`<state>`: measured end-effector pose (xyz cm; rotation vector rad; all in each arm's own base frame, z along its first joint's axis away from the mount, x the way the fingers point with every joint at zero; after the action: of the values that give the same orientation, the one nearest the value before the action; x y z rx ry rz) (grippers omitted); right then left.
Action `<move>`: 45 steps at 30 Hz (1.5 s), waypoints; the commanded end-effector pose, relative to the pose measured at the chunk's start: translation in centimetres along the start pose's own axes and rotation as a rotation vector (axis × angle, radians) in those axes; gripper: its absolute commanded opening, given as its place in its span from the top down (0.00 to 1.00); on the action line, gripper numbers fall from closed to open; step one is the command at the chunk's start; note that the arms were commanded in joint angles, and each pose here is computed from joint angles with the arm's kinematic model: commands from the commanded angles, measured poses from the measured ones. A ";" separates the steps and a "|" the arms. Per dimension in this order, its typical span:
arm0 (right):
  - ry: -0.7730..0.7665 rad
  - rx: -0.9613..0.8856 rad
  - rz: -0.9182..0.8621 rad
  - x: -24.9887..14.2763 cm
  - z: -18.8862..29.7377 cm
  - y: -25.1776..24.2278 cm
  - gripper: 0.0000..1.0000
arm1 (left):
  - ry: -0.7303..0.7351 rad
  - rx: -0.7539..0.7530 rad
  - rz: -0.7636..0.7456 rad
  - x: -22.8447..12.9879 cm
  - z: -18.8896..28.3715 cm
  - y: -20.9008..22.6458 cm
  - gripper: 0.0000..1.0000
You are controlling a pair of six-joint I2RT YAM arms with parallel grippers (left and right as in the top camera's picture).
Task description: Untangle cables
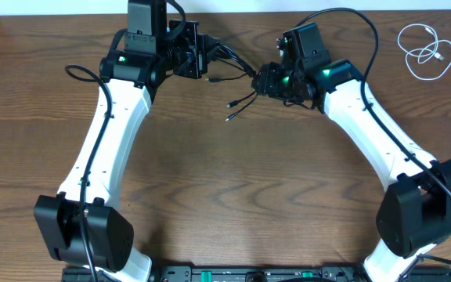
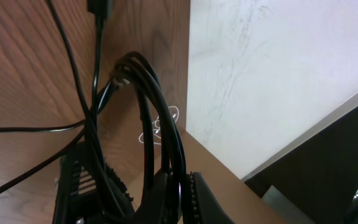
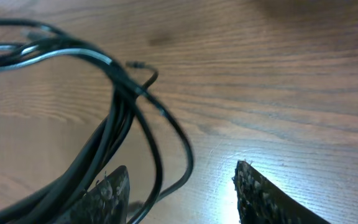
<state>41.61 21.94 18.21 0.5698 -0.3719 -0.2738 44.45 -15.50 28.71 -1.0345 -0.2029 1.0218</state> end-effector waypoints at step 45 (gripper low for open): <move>-0.023 0.312 0.236 1.6 10.8 1.6 0.99 | 0.527 0.093 -1.361 -8.2 0.6 8.3 0.92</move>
<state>39.04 16.65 27.94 0.8239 -0.5227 0.0427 35.56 -18.92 24.59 -0.7481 -0.3482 -0.3968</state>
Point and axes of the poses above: each gripper's point midway between its finger pads, its own z axis back along the fingers, its own y axis along the line the jaws close on, x = y × z, the point moved 3 cm from there along z, back along the fingers, and after that the axes turned 9 degrees about -z, right-handed, at the moved point
